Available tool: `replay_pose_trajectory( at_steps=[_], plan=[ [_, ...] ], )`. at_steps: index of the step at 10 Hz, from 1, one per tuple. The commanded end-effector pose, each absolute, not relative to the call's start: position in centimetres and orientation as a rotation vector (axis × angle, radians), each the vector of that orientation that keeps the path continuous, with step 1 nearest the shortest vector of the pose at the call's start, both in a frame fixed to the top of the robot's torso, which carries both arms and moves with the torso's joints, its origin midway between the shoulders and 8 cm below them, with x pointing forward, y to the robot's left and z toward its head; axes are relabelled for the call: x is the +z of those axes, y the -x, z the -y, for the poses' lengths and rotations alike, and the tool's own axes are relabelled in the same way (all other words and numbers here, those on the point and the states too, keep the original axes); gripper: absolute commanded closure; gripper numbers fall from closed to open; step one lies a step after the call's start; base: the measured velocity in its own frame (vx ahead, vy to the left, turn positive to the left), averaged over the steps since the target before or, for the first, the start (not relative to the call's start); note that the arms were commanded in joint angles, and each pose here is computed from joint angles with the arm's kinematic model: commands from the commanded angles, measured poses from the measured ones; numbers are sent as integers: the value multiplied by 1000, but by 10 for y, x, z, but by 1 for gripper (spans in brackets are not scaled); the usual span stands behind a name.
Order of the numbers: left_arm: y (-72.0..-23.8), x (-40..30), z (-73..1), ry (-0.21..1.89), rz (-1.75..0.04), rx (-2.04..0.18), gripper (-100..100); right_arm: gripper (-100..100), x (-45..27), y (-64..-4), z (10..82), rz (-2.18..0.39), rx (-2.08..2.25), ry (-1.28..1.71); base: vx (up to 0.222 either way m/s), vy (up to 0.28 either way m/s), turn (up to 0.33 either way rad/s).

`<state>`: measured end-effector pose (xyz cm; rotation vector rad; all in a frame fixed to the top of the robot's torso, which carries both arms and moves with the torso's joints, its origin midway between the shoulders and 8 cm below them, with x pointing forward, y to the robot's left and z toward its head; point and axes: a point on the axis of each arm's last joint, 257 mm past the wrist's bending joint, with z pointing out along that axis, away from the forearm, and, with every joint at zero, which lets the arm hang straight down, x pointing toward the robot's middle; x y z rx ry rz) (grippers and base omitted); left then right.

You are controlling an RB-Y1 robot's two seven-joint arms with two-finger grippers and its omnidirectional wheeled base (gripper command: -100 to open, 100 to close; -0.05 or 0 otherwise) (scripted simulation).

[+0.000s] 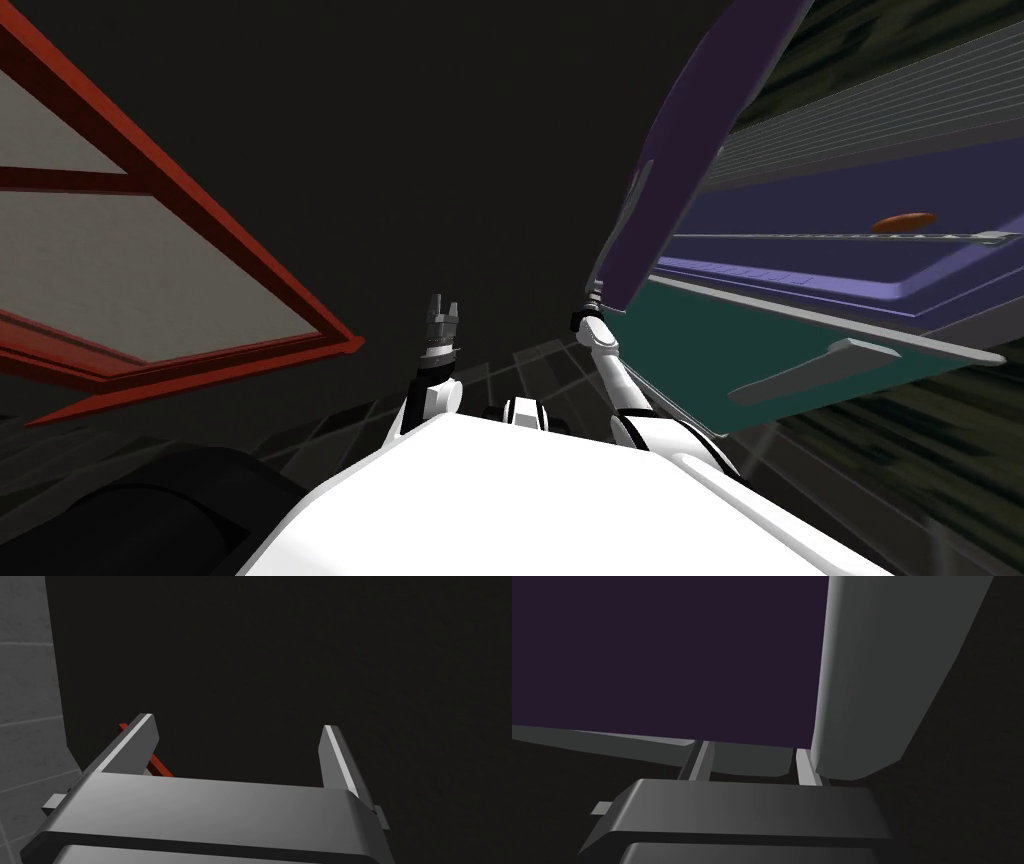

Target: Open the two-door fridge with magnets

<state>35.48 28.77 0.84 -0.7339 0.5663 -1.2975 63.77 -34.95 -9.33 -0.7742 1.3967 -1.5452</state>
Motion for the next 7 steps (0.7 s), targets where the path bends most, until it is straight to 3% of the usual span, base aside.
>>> replay_pose_trajectory(
  at_steps=[1,2,3,7],
  plan=[
    [-355,8,-288,734,-566,-1297,0,100,-83,-631,368,-1414,-1597,731,155,210,-18],
    [-355,8,-288,734,-566,-1297,0,100,-83,-626,378,-1435,-1626,708,145,200,-6],
    [-355,8,-288,734,-566,-1297,0,-100,-90,-638,368,-1400,-1570,755,96,195,-103],
    [-355,8,-288,734,-566,-1297,0,-100,-86,-652,376,-1352,-1519,791,18,113,-95]
  ],
)
